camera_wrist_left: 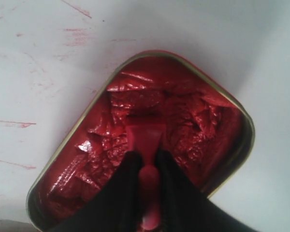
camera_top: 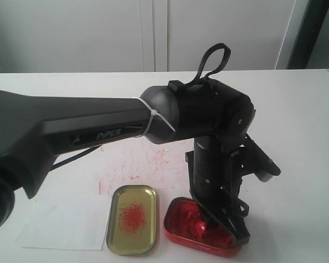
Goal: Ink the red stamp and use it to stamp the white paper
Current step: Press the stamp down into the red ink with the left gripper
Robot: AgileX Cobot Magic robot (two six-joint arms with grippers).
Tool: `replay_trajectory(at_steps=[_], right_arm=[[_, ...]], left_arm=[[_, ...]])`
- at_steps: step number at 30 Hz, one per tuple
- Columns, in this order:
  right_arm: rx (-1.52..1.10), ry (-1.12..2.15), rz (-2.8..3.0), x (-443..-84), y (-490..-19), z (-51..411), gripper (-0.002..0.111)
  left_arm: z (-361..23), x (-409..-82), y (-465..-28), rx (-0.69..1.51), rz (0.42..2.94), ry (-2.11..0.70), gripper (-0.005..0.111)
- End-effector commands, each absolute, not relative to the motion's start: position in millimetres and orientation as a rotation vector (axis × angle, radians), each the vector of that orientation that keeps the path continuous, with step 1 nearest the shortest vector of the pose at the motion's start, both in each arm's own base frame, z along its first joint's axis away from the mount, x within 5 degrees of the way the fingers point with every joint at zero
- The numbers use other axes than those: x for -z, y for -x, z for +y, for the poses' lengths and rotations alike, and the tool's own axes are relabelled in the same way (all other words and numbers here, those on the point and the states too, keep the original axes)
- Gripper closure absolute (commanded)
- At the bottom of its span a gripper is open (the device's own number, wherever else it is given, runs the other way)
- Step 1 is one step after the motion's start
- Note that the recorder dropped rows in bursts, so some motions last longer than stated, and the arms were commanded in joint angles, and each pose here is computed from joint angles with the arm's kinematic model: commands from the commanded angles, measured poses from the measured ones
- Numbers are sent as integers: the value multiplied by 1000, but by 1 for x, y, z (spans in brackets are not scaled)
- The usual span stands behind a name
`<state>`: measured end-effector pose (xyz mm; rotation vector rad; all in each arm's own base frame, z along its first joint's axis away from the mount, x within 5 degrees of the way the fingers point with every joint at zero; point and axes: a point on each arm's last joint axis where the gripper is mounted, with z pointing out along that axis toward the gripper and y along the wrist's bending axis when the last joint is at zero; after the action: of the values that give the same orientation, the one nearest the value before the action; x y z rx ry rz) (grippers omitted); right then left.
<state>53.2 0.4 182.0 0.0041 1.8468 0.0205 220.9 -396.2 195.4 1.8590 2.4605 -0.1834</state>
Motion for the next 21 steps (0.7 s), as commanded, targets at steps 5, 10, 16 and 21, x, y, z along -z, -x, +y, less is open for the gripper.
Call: replay_trajectory(at_steps=[5,10,16,21], right_arm=[[-18,1,1832,-182,-53,0,108],[-18,1,1832,-182,-53,0,108],[-18,1,1832,-182,-53,0,108],[-18,1,1832,-182,-53,0,108]], left_arm=[[-396,-203,-220,290,2450,-1893,107],[-391,-204,-229,359,2493,-1845,107],[-390,-205,-231,418,2489,-1853,107],[-390,-205,-231,418,2484,-1858,107]])
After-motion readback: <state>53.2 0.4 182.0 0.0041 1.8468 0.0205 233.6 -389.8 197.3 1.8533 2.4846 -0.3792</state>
